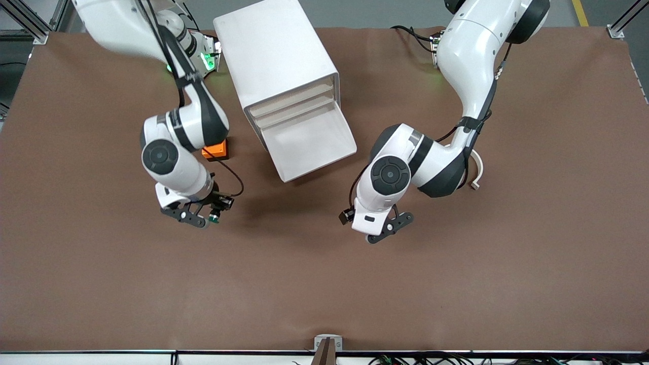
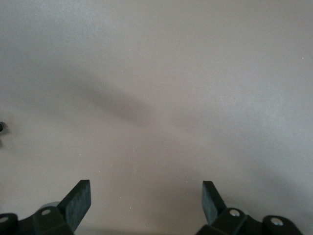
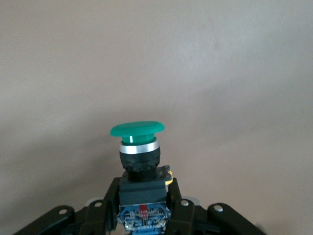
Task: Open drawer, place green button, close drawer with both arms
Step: 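Lift the green button with the right gripper toward the open drawer, then lower the green button into the open drawer with the right gripper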
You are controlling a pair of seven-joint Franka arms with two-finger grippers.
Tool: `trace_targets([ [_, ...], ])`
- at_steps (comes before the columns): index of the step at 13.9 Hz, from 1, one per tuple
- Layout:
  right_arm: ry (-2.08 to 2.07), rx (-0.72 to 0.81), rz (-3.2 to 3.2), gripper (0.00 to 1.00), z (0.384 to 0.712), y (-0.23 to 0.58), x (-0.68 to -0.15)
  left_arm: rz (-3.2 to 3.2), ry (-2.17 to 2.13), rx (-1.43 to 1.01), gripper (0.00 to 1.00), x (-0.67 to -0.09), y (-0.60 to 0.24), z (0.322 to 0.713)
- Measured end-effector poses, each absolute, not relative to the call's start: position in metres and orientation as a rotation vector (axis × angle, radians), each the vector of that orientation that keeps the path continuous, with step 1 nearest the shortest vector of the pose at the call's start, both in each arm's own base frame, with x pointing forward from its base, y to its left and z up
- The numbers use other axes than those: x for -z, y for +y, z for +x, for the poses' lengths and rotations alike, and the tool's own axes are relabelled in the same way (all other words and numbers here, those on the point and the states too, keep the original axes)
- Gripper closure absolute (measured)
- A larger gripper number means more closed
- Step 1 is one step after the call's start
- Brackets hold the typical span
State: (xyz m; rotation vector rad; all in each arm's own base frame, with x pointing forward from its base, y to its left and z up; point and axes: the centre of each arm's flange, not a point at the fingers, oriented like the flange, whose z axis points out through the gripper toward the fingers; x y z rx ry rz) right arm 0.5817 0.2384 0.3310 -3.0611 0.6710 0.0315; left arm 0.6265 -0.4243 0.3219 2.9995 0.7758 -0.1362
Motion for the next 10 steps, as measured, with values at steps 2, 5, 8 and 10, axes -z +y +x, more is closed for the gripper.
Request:
trace_targets([
  [2, 0.812, -0.069, -2.998, 0.59, 0.558, 0.276, -0.364, 3.001, 0.777, 0.138, 0.0, -0.321, -0.423, 0.627],
  [5, 1.033, -0.098, -2.924, 0.59, 0.523, 0.328, -0.381, 3.0, 0.78, 0.139, 0.0, -0.321, -0.422, 0.627],
  [8, 1.21, -0.118, -2.879, 0.59, 0.484, 0.378, -0.373, 3.0, 0.781, 0.139, 0.0, -0.321, -0.422, 0.627],
  [10, 1.307, -0.115, -2.838, 0.59, 0.468, 0.399, -0.369, 3.0, 0.781, 0.139, 0.0, -0.321, -0.422, 0.627],
])
